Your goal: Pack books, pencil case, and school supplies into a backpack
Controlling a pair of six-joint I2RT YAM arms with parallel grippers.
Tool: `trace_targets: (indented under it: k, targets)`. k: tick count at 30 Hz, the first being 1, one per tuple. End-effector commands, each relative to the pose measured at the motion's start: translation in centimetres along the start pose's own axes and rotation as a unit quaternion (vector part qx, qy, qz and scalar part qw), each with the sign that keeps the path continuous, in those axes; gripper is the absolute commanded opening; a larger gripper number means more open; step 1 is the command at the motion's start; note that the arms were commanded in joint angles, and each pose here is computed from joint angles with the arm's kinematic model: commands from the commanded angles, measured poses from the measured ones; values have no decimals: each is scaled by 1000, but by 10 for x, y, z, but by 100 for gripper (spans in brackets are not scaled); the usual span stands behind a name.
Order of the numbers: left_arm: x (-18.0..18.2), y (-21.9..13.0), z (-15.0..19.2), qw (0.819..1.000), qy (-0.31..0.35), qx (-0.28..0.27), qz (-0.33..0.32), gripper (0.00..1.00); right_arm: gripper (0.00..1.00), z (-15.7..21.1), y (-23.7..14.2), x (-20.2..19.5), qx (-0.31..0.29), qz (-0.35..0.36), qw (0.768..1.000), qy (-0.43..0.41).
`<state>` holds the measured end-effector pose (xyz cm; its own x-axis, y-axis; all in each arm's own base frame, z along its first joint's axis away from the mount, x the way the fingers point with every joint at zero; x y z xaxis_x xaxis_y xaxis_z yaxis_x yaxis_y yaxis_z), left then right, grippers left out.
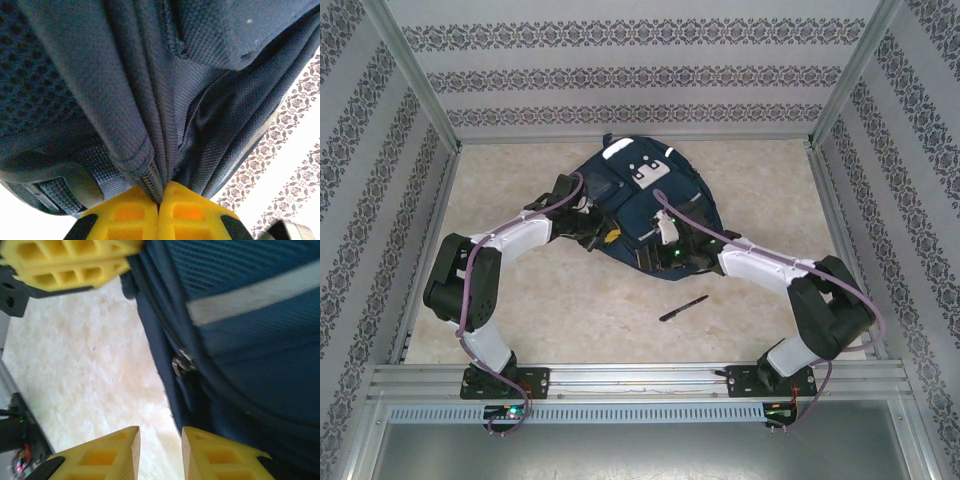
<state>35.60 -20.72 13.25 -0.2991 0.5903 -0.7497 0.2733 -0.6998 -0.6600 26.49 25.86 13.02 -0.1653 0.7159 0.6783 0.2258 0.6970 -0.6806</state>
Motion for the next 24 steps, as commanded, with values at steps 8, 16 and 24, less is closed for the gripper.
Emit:
trace_targets:
  k: [8, 16, 24]
  targets:
    - [-29, -7, 9, 999, 24, 2, 25, 0, 36, -16, 2, -5, -102, 134, 985, 27]
    - [-30, -9, 12, 999, 25, 0, 24, 0, 22, -12, 26, -1, -80, 144, 986, 34]
    - [-29, -9, 15, 999, 27, 2, 22, 0, 25, -20, 29, -5, -100, 199, 975, 20]
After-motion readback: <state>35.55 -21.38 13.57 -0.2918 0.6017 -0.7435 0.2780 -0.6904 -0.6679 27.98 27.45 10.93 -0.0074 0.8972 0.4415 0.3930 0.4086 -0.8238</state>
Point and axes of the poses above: each hand's point on the last joint's axis, 136 mm out from that joint toward the fingers, its own y axis out along the fingers, its own x axis along the line the jaws close on, z = x × y, the point moved 4 cm from there along -y, back along the fingers, and after that the axes turned 12 degrees about y, right-handed, at the moved point
